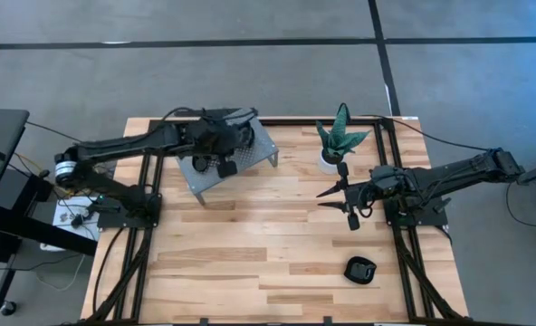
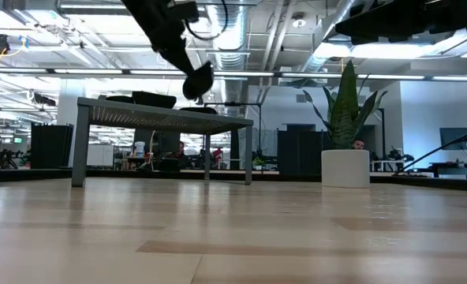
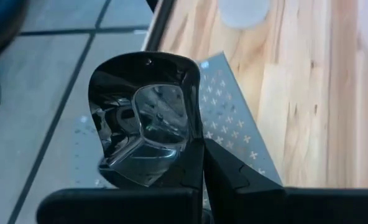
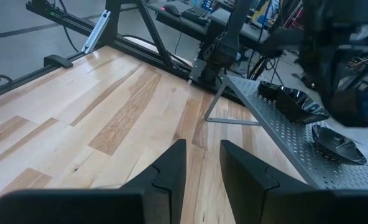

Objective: Pick & Place Mini shaped plates
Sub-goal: Stack the black leaf-shaped plate on the black leaf-shaped plate on the shelf

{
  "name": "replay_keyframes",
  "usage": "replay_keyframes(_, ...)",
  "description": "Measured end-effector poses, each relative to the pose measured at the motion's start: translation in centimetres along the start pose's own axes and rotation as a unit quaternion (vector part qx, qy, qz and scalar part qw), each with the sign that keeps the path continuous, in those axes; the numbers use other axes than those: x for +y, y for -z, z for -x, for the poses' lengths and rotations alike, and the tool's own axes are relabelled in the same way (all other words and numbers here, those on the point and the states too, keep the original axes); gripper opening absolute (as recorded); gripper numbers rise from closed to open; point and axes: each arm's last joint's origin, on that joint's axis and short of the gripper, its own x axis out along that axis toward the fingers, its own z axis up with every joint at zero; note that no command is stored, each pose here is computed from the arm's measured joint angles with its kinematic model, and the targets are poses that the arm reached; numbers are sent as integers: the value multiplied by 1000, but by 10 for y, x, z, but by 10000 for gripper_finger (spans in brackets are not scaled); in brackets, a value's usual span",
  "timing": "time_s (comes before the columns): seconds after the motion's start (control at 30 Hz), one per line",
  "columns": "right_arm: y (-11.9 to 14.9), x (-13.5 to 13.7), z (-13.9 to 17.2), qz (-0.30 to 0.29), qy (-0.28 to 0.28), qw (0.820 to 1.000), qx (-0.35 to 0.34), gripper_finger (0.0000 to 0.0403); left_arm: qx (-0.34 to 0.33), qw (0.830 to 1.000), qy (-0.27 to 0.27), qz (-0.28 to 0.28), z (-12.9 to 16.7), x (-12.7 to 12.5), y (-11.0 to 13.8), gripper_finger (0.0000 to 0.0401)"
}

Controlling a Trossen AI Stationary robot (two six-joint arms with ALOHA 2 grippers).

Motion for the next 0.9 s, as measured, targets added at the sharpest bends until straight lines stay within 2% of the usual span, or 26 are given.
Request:
replay_keyframes(0.1, 0, 0, 0, 0, 0, 1000, 0, 92, 23, 1000, 5, -9, -15, -4, 1, 8)
replay_keyframes(0.23, 0, 0, 0, -1, 0, 1000, 0, 92, 56, 997, -19, -48, -31, -8, 4, 8)
replay_keyframes(0.47, 1, 0, 0, -1, -2, 1000, 5, 92, 57, 991, -15, -117, -31, -17, 1, 8)
replay_keyframes(0.53, 1, 0, 0, -1, -2, 1000, 6, 92, 60, 990, -25, -122, -31, -18, 1, 12)
replay_keyframes(0.7, 1, 1, 0, -8, -3, 1000, 7, 92, 82, 986, -76, -124, -31, -14, 2, 43)
replay_keyframes(0.9, 1, 1, 0, -9, -3, 1000, 7, 92, 79, 986, -77, -126, -30, -18, 1, 88)
